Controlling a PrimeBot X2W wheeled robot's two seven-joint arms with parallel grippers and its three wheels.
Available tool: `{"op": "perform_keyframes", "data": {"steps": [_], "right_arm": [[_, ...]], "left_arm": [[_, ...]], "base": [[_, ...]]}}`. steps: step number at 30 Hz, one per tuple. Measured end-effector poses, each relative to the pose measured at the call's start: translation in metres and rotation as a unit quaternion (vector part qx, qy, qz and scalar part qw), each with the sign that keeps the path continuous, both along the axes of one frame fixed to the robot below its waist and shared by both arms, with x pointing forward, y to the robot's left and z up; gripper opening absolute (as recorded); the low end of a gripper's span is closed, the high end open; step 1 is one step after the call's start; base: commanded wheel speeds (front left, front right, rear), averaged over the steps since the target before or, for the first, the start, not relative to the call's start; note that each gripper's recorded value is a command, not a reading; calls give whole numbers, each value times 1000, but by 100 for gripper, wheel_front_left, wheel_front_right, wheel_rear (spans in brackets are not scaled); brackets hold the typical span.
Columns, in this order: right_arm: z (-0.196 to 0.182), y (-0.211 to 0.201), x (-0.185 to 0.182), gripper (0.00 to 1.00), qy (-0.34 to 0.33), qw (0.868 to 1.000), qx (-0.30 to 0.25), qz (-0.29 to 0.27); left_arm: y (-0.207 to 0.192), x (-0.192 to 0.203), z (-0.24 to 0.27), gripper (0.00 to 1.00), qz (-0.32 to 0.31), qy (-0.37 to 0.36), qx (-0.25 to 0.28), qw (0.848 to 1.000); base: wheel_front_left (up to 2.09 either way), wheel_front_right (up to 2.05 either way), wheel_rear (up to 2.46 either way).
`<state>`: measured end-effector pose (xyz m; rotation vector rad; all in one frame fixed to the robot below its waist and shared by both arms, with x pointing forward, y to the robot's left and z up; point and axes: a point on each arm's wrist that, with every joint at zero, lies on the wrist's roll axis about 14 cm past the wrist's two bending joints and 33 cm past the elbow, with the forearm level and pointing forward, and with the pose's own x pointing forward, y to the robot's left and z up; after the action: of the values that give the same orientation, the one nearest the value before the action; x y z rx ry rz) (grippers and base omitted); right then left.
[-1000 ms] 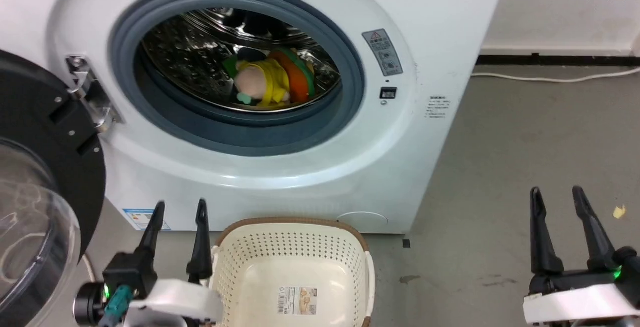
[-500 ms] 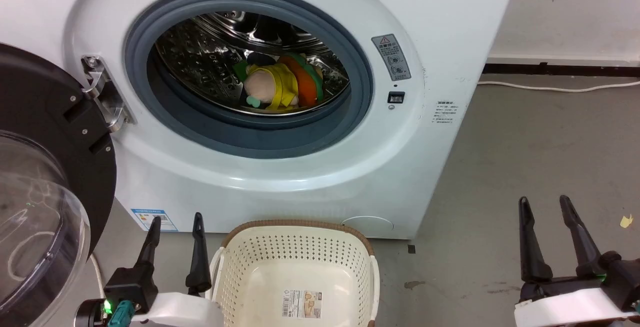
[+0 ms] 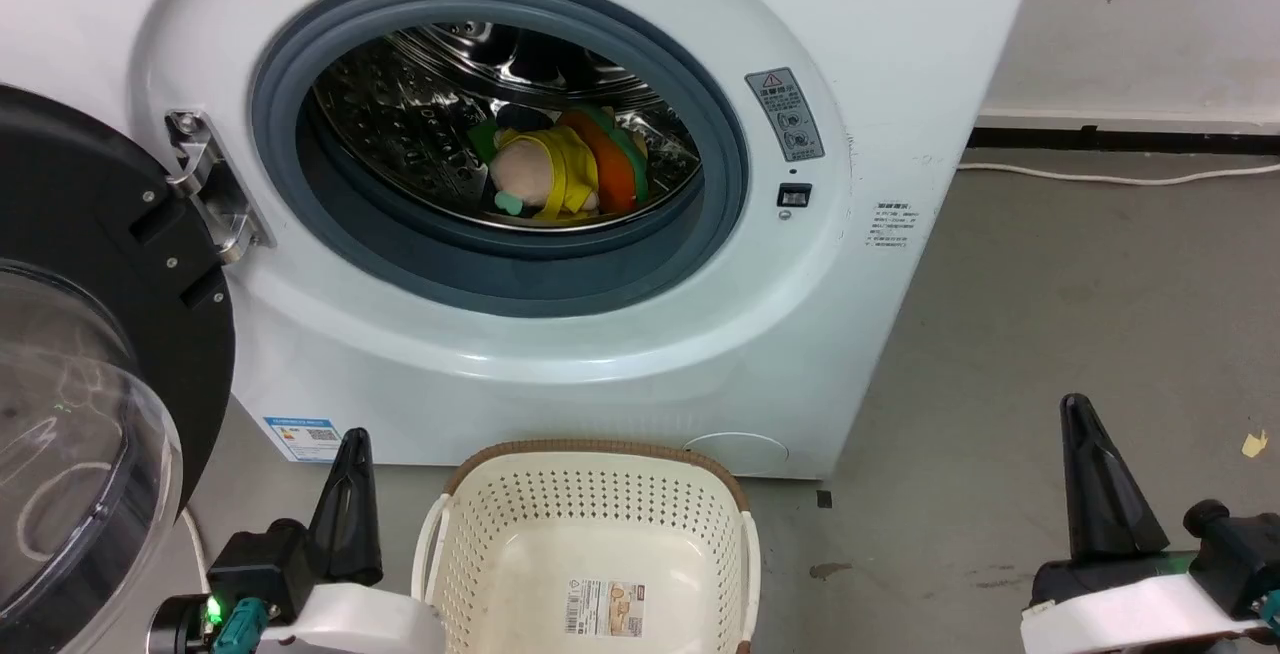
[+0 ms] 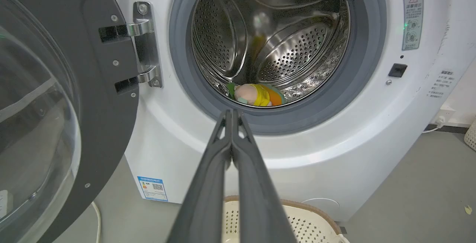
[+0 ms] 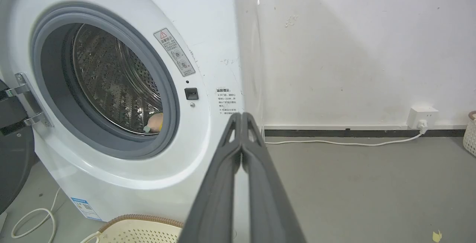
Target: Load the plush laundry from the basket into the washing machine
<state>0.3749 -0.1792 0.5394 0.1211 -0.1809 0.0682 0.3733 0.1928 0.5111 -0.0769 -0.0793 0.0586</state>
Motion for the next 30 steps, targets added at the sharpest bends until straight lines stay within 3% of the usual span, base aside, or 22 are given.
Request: {"op": "perform_keyframes", "data": {"steps": [30], "right_arm": [[-4,5,-1,0,23,999,-21,9]], "left_arm": [[-6,1,4,0,-11,9,12,1000]], "base": [[0,0,0]]}}
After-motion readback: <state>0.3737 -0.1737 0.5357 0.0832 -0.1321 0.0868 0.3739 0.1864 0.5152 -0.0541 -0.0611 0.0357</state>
